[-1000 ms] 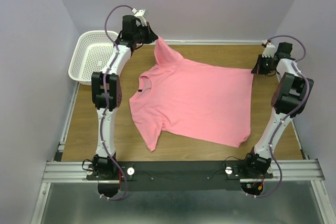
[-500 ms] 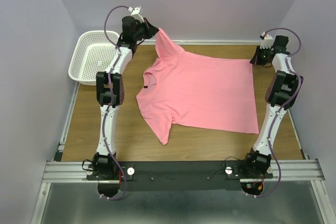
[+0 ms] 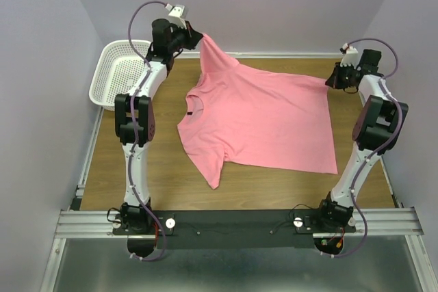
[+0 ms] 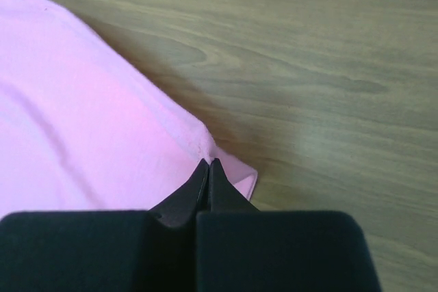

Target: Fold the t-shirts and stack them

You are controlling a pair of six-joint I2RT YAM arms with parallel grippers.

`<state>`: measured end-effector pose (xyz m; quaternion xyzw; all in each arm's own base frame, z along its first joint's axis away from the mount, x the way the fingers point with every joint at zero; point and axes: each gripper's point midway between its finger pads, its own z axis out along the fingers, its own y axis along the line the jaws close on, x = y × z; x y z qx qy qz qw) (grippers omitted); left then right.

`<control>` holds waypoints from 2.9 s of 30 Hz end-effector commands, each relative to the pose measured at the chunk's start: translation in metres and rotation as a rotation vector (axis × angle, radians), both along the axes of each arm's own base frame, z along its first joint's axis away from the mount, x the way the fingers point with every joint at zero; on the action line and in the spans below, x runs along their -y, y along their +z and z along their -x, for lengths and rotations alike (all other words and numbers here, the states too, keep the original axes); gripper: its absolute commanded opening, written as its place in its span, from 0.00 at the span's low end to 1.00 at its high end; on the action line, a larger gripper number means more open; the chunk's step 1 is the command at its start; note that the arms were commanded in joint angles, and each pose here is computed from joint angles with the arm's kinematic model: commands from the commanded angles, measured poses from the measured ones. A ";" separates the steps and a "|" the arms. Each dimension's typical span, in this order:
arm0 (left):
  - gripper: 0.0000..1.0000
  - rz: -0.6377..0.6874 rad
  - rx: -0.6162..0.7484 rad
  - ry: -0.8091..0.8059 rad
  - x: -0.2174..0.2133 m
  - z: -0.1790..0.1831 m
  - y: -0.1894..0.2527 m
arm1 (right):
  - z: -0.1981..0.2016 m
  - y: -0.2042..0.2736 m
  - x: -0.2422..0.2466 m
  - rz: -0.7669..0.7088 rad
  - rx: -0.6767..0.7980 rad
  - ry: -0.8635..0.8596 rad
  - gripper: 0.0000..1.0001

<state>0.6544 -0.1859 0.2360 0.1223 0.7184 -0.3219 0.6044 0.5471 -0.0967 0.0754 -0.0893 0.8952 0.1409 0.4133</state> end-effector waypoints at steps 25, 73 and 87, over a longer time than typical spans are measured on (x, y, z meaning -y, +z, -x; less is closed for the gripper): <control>0.00 0.024 1.048 0.091 -0.070 0.461 0.403 | 0.283 0.457 -0.093 0.301 0.966 -0.037 0.01; 0.00 -0.119 -0.217 0.241 -0.004 -0.016 -0.093 | -0.011 -0.005 -0.017 -0.061 0.197 -0.014 0.00; 0.00 -0.088 -0.102 0.165 0.004 -0.001 -0.055 | -0.008 0.003 -0.018 -0.059 0.204 -0.021 0.01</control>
